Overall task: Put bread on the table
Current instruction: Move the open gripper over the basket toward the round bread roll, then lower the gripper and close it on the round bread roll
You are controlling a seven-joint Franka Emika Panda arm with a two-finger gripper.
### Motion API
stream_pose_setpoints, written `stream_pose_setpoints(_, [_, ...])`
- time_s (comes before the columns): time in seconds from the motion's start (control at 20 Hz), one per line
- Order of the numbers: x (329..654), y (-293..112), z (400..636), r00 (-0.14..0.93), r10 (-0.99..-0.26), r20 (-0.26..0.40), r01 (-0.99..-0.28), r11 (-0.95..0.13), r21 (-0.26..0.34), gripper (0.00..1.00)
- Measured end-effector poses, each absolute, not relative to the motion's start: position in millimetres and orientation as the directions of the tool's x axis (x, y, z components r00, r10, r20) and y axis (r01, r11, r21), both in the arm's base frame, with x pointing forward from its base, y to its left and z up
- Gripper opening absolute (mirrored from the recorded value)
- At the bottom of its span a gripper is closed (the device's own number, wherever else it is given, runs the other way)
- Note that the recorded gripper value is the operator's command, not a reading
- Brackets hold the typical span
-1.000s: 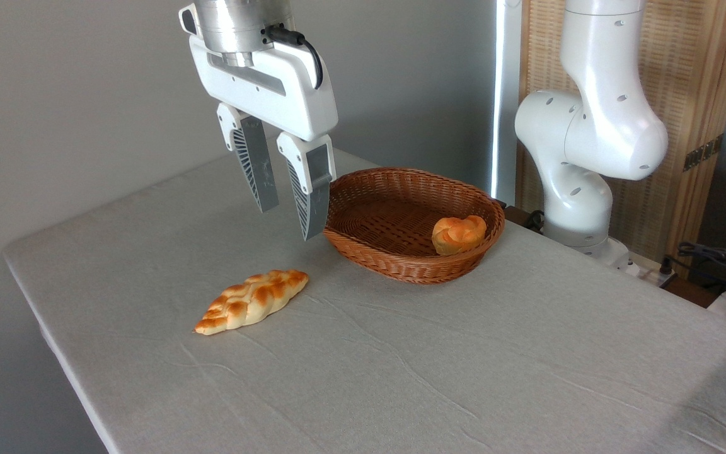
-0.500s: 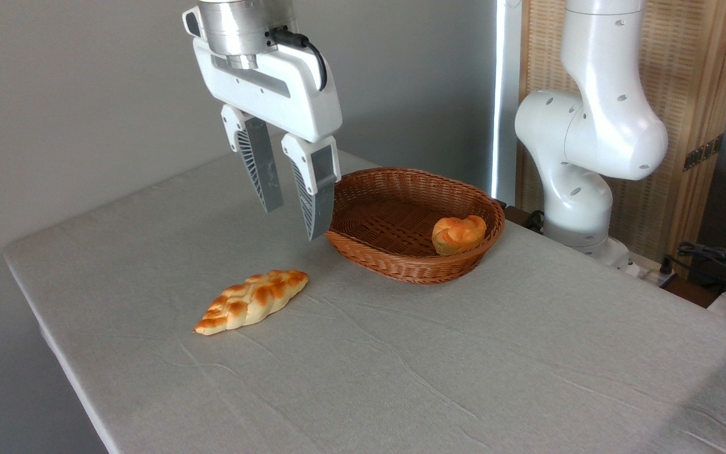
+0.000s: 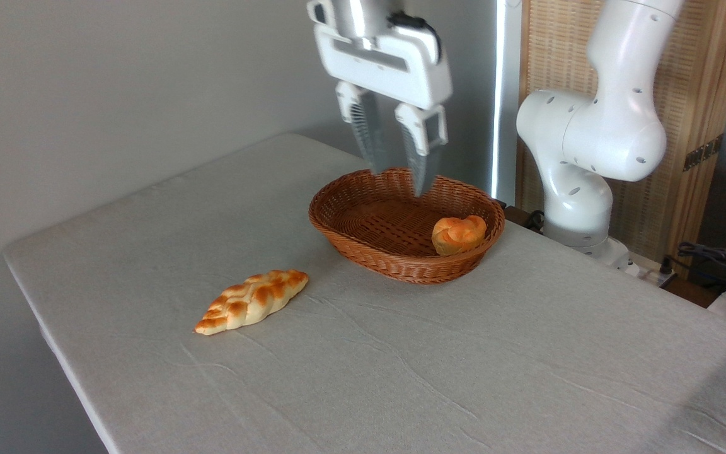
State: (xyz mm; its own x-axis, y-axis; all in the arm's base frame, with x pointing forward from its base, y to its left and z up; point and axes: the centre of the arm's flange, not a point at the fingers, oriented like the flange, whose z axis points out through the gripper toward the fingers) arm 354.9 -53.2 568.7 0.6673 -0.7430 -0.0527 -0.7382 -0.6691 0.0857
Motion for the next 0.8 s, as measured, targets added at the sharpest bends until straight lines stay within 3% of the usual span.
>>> stream_pose_setpoints(0.2, [298.6, -56.9, 499.8, 0.532, -0.841, -0.098, -0.827, -0.541, 0.149, 1.0])
stream_pose_setpoints(0.3, [293.2, -56.3, 472.5, 0.479, -0.873, -0.093, -0.861, -0.488, 0.145, 1.0])
stream_pose_setpoints(0.5, [296.3, -55.9, 444.3, 0.41, -0.909, -0.068, -0.903, -0.415, 0.11, 1.0])
stream_pose_setpoints(0.55, [295.2, -56.6, 438.5, 0.405, -0.912, -0.069, -0.905, -0.41, 0.111, 0.91])
stream_pose_setpoints(0.7, [293.2, -59.8, 433.3, 0.393, -0.917, -0.071, -0.91, -0.399, 0.114, 0.3])
stream_pose_setpoints(0.8, [293.0, -60.8, 433.4, 0.386, -0.92, -0.07, -0.913, -0.392, 0.113, 0.21])
